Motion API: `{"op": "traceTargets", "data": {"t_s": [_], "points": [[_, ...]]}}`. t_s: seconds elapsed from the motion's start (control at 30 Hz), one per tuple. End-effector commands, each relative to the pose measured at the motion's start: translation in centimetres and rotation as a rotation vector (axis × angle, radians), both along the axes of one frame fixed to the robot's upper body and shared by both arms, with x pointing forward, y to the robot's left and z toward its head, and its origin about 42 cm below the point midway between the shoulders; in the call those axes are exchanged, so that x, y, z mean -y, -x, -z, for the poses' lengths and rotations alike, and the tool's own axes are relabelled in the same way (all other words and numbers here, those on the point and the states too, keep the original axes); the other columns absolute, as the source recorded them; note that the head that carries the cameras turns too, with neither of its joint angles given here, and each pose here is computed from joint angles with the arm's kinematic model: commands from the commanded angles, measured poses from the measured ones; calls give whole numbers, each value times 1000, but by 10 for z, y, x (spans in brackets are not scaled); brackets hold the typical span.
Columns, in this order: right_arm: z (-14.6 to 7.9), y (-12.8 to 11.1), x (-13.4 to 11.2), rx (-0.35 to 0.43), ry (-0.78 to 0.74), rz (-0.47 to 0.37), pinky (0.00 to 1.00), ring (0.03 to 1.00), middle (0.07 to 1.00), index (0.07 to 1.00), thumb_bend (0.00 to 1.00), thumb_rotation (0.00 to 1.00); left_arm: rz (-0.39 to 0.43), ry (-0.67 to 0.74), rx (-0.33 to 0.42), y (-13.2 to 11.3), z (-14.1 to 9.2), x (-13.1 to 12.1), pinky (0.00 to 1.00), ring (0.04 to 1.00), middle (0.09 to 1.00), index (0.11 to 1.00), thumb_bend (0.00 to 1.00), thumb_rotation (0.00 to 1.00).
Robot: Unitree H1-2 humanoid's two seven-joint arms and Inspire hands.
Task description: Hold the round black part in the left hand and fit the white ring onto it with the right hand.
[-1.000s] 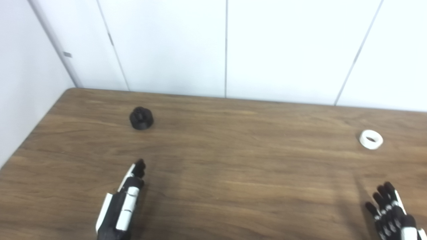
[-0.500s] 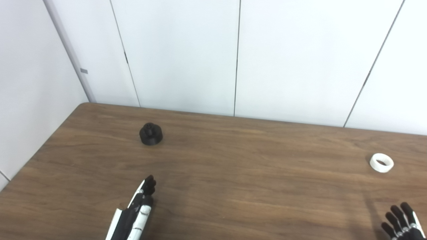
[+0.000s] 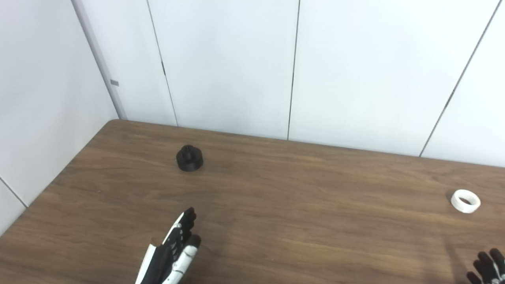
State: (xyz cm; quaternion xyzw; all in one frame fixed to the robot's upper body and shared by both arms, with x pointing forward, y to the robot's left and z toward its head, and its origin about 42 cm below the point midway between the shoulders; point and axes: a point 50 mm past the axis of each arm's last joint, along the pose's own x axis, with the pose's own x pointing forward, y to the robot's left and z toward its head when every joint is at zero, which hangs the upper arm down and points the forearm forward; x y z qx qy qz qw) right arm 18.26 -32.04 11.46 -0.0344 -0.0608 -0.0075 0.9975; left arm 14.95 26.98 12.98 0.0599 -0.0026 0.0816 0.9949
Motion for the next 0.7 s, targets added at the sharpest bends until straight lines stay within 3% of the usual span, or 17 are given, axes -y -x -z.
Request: {"op": "traceTargets", "data": {"t_s": [0.0, 0.3, 0.43, 0.67], "points": [[5, 4, 3, -10, 5, 6, 948, 973, 981, 1000, 529, 1000, -31, -23, 35, 1, -14, 5, 936, 953, 941, 940, 619, 481], [4, 6, 2, -10, 14, 3, 923, 962, 970, 1000, 519, 1000, -101, -210, 60, -27, -47, -18, 893, 921, 937, 927, 778, 441], [3, 7, 2, -6, 13, 4, 910, 957, 970, 1000, 521, 1000, -111, -215, 70, -42, -61, -20, 955, 957, 943, 922, 830, 356], [3, 9, 3, -10, 7, 11, 896, 943, 967, 1000, 515, 1000, -129, -435, 80, -75, -91, -26, 954, 952, 940, 932, 871, 356]]}}
